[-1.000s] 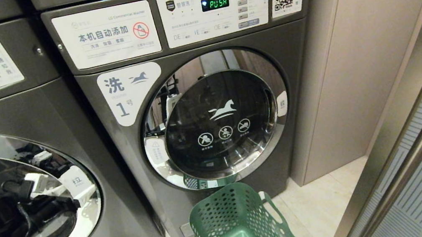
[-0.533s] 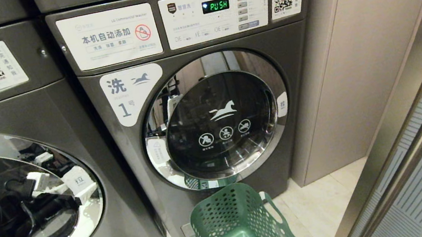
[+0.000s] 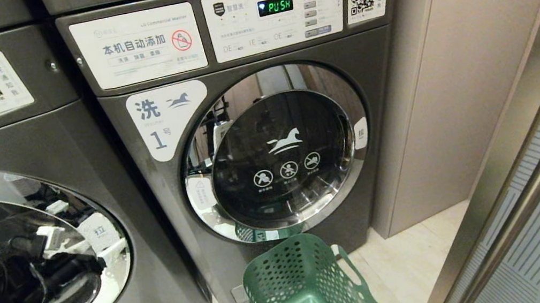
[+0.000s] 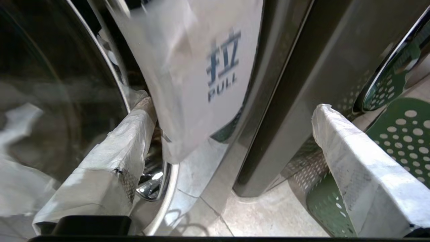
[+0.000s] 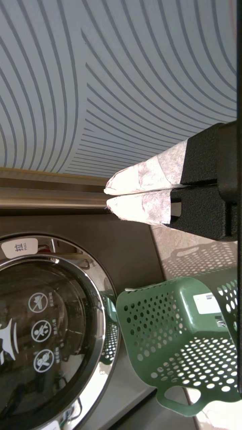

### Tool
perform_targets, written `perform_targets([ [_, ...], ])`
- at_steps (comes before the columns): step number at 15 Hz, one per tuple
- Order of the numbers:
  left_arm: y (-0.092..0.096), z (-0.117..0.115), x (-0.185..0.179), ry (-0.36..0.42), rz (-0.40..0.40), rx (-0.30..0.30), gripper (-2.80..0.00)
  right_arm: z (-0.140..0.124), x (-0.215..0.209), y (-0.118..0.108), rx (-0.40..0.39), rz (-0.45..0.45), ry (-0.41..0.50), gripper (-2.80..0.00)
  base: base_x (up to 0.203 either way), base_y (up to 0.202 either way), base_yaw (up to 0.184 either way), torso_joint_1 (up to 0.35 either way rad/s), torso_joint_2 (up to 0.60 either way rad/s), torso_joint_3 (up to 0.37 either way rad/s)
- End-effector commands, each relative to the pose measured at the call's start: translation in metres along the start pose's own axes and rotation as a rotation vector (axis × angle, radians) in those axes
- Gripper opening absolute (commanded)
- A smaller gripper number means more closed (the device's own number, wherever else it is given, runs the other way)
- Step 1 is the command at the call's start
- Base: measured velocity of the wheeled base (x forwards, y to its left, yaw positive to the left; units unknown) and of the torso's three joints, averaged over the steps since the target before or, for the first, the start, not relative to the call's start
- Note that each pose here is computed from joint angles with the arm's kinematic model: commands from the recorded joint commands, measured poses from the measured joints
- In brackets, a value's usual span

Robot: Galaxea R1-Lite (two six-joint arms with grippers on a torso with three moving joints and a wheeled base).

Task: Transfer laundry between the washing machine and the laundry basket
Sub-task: Open the lid of the washing machine

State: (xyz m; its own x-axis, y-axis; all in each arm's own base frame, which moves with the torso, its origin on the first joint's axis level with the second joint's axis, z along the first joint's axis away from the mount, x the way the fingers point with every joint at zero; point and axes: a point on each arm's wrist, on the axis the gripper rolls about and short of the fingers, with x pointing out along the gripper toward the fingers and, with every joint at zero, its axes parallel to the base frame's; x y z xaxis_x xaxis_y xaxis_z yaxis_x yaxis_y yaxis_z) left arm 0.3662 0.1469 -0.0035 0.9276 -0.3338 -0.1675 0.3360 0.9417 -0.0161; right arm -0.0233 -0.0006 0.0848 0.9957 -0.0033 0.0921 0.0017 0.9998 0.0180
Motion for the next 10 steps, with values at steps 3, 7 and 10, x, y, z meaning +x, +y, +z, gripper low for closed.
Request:
perform_targets([
  [3, -0.001, 0.001, -0.002, -0.014, -0.001, 0.017, 0.0, -0.009, 0.002, 0.0, 0.0, 0.0, 0.034, -2.8, 0.0, 0.0, 0.0, 0.0, 0.0, 0.0],
  [7, 0.004, 0.003, 0.003, -0.036, -0.013, 0.025, 0.0, -0.009, 0.002, 0.0, 0.0, 0.0, 0.034, -2.8, 0.0, 0.0, 0.0, 0.0, 0.0, 0.0],
  [10, 0.01, 0.005, 0.007, -0.065, -0.095, 0.041, 0.0, -0.009, 0.002, 0.0, 0.0, 0.0, 0.034, -2.8, 0.0, 0.0, 0.0, 0.0, 0.0, 0.0],
])
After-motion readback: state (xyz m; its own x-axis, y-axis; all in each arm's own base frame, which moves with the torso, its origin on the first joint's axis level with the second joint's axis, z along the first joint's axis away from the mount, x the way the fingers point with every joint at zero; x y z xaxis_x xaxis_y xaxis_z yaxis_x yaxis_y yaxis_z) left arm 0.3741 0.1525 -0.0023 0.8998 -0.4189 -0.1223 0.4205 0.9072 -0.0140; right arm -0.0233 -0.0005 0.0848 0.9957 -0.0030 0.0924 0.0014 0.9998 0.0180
